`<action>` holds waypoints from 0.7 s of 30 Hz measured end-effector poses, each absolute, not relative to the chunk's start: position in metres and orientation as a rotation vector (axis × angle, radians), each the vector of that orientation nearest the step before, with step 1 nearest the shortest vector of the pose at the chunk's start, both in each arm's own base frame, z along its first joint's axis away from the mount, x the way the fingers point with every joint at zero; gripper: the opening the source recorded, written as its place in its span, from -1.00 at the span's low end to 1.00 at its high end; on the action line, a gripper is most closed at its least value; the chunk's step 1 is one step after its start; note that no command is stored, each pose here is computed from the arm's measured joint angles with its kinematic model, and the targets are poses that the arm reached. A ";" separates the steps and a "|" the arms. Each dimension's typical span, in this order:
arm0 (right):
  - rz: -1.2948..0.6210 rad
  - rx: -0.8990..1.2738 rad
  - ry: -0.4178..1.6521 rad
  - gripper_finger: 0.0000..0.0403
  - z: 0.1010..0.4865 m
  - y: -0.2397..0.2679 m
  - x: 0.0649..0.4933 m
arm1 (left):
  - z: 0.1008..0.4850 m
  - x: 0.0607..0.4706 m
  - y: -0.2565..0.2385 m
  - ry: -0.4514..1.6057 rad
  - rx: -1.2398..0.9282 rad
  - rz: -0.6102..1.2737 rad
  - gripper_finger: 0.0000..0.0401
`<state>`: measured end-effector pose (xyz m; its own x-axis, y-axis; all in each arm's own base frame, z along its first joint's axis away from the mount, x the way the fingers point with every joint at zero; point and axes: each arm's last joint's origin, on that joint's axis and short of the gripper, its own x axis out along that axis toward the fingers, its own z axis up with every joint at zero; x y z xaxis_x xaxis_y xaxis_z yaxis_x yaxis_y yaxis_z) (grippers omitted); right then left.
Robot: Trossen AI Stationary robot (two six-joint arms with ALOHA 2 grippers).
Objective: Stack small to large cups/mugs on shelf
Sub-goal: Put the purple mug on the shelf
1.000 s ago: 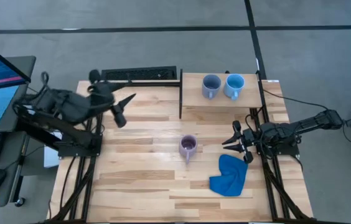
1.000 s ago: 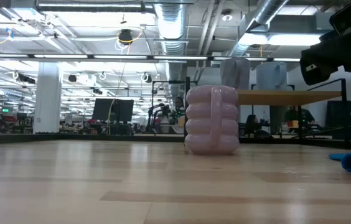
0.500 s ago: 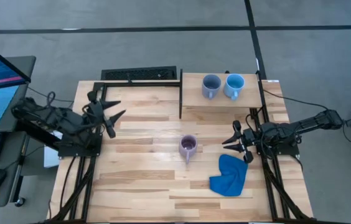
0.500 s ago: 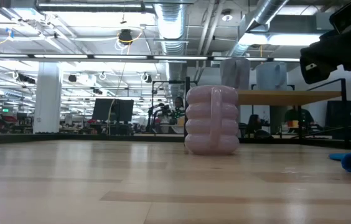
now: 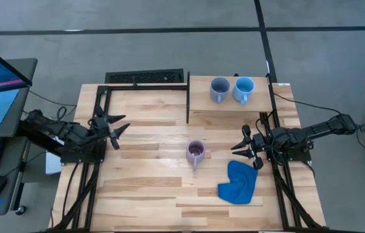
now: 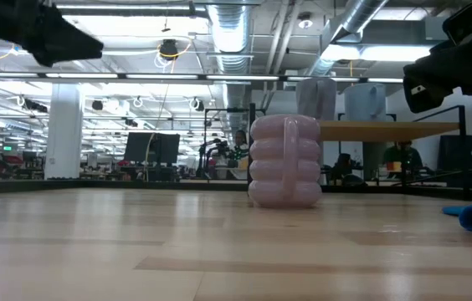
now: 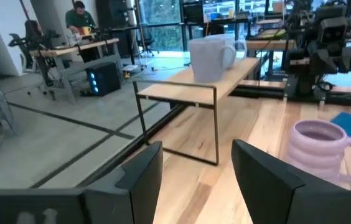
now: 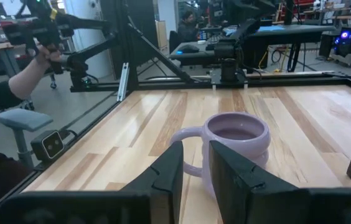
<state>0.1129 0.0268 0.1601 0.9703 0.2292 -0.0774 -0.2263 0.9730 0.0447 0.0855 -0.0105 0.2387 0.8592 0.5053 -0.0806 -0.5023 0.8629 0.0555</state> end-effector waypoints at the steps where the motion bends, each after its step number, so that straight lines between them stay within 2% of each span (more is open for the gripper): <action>1: 0.230 0.036 0.082 -0.51 0.160 0.027 0.113 | 0.234 0.084 -0.010 0.090 0.029 0.529 -0.08; 12: 0.229 0.069 0.087 -0.51 0.160 0.027 0.113 | 0.202 0.076 -0.007 0.053 -0.030 0.531 -0.08; 21: 0.229 0.069 0.095 -0.51 0.159 0.027 0.113 | 0.193 0.077 -0.007 0.055 -0.049 0.532 -0.08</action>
<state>0.1129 0.0268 0.1593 0.9695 0.2294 -0.0862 -0.2229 0.9717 0.0787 0.0767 -0.0068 0.1928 0.8602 0.5058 -0.0648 -0.5084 0.8605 -0.0322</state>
